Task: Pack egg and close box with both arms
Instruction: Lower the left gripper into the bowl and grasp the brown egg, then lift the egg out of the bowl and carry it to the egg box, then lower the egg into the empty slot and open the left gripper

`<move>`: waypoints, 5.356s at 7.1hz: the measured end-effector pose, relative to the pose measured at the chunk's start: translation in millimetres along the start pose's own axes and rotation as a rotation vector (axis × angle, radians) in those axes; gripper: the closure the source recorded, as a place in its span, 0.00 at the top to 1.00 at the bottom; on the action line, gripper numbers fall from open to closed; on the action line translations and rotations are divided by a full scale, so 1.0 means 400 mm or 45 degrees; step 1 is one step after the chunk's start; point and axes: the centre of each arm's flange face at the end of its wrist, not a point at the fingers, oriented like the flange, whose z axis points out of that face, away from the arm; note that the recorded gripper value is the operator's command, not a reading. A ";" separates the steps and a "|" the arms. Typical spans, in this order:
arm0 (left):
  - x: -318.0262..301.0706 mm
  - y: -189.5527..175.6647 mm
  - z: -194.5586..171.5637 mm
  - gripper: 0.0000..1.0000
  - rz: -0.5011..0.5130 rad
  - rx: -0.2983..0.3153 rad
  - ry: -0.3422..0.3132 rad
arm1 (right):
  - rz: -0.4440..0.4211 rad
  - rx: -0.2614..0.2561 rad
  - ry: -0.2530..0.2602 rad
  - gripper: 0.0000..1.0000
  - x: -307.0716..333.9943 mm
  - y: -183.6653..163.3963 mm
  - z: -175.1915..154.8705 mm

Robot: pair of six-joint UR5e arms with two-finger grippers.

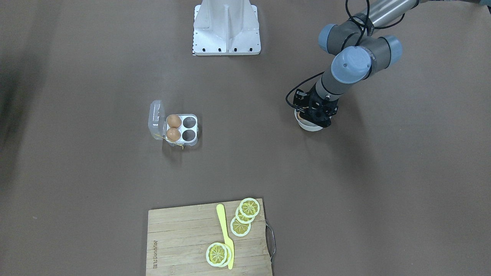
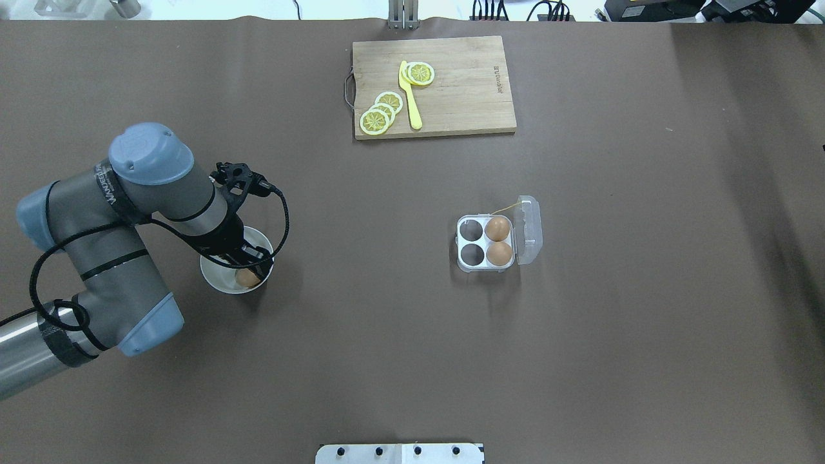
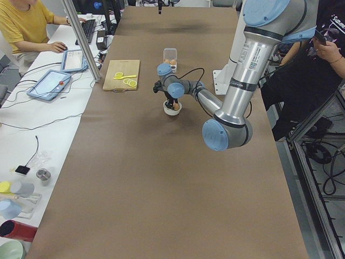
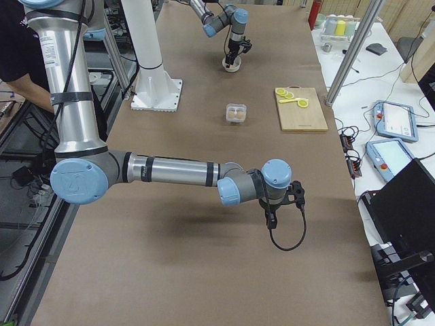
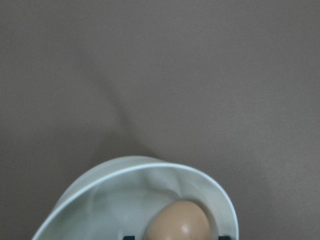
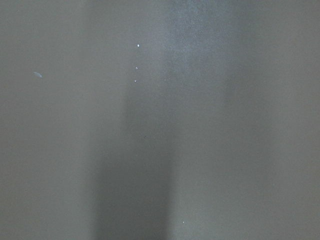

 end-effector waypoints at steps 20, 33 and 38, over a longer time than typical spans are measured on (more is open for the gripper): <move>0.373 -0.322 -0.297 0.48 -0.296 0.555 0.468 | 0.030 0.004 -0.005 1.00 0.044 0.042 -0.004; 0.654 -0.331 -0.036 0.49 -0.439 0.820 0.478 | 0.043 0.015 -0.001 1.00 0.059 0.049 -0.016; 0.676 -0.314 0.006 0.49 -0.432 0.790 0.468 | 0.043 0.017 0.001 1.00 0.059 0.053 -0.017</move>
